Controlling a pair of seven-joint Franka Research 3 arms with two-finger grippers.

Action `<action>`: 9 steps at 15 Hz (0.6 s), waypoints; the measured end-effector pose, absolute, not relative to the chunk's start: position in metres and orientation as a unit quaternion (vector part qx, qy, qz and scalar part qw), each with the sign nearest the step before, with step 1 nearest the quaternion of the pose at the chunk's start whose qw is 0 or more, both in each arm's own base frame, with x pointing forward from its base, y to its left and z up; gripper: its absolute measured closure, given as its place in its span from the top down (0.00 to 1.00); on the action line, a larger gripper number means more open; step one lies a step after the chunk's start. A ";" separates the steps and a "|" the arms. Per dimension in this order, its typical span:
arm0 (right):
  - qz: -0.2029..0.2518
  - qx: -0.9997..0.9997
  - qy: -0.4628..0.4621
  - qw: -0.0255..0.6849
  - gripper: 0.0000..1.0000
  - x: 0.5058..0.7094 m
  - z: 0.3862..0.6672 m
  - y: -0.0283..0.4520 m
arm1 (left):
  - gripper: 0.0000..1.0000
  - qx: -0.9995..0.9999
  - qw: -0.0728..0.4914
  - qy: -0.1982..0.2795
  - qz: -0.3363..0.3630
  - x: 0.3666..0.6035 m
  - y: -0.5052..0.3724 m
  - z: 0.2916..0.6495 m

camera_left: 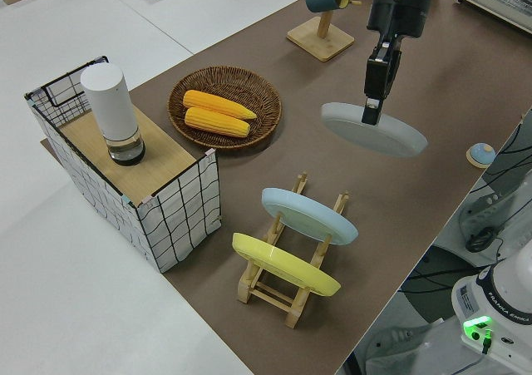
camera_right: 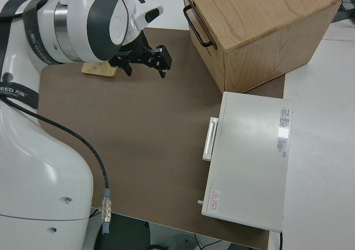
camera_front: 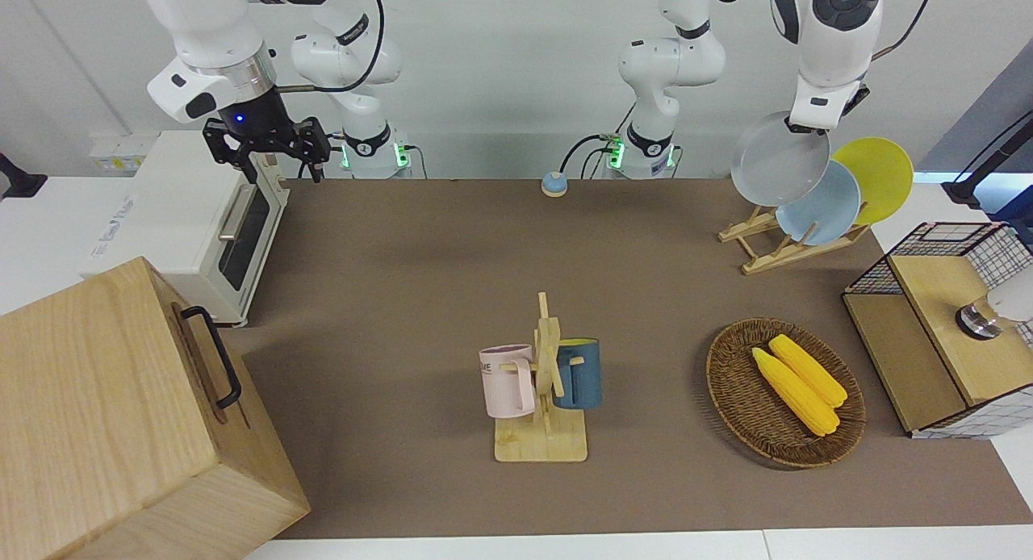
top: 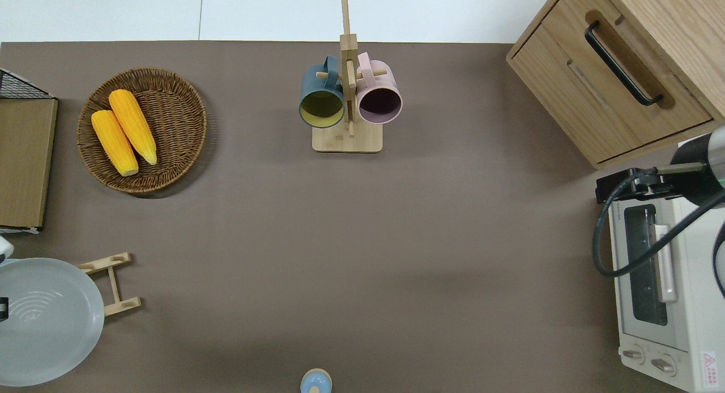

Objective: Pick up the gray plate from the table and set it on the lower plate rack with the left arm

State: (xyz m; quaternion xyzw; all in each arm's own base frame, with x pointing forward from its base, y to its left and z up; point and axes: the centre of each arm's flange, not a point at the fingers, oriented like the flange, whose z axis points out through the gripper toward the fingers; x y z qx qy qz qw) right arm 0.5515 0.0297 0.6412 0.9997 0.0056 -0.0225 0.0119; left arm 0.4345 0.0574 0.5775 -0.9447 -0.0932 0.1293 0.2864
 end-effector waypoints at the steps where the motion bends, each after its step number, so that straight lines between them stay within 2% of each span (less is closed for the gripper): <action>1: -0.022 1.000 0.006 0.012 0.99 0.551 0.641 0.030 | 0.02 -0.940 0.301 -0.096 0.130 0.436 0.052 0.571; 9: -0.022 1.000 0.006 0.012 0.99 0.551 0.641 0.030 | 0.02 -0.898 0.400 -0.131 0.130 0.442 0.030 0.517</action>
